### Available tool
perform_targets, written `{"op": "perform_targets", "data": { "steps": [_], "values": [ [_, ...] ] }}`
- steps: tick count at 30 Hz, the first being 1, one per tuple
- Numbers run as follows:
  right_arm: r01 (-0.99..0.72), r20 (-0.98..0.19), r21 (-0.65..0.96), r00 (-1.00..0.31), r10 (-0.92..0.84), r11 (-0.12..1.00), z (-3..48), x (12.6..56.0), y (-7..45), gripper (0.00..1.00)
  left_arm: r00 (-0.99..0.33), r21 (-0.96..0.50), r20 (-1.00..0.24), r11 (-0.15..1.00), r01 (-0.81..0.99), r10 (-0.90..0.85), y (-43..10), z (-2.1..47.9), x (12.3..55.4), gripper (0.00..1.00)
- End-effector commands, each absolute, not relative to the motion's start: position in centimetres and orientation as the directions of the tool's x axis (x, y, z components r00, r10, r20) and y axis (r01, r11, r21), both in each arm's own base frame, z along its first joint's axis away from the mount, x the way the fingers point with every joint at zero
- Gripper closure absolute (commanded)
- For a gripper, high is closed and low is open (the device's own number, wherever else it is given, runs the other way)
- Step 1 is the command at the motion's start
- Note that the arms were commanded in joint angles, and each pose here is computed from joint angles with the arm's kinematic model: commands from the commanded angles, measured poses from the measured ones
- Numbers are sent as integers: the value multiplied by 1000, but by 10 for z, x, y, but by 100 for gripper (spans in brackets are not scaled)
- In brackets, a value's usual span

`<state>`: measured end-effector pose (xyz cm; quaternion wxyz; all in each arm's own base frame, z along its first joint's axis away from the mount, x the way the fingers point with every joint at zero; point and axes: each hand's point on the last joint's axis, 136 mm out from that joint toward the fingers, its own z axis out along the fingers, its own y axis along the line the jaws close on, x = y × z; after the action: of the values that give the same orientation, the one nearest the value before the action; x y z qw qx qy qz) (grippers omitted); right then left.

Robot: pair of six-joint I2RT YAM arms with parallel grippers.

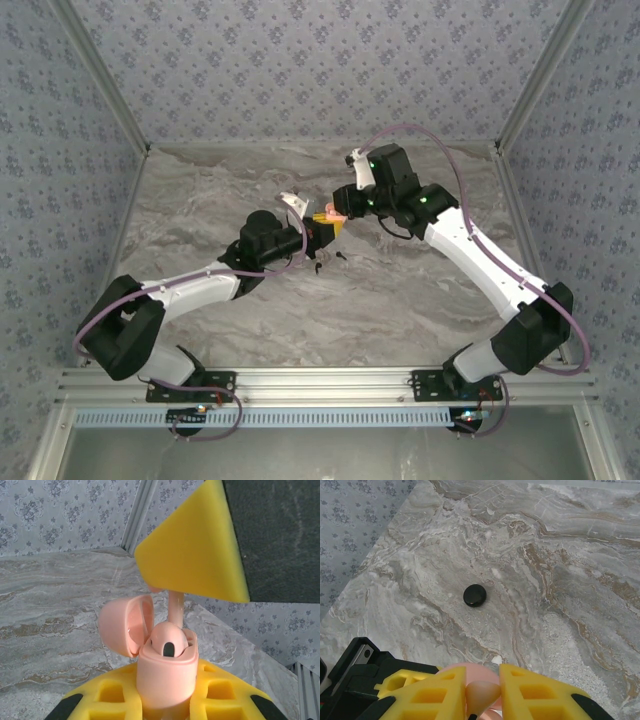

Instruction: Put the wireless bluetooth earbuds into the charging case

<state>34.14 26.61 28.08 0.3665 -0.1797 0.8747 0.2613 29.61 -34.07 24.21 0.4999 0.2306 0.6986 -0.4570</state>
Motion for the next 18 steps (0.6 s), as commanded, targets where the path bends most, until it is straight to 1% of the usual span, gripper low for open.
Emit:
{"op": "perform_targets", "data": {
  "steps": [1, 18],
  "values": [
    [-506, -741, 322, -661, -120, 800, 287, 343, 269, 76, -334, -379, -926, 449, 809, -179, -343, 271, 294, 86],
    [-496, -728, 297, -671, -142, 816, 278, 341, 267, 76, -332, -381, -924, 465, 799, -188, -341, 272, 297, 87]
  ]
}}
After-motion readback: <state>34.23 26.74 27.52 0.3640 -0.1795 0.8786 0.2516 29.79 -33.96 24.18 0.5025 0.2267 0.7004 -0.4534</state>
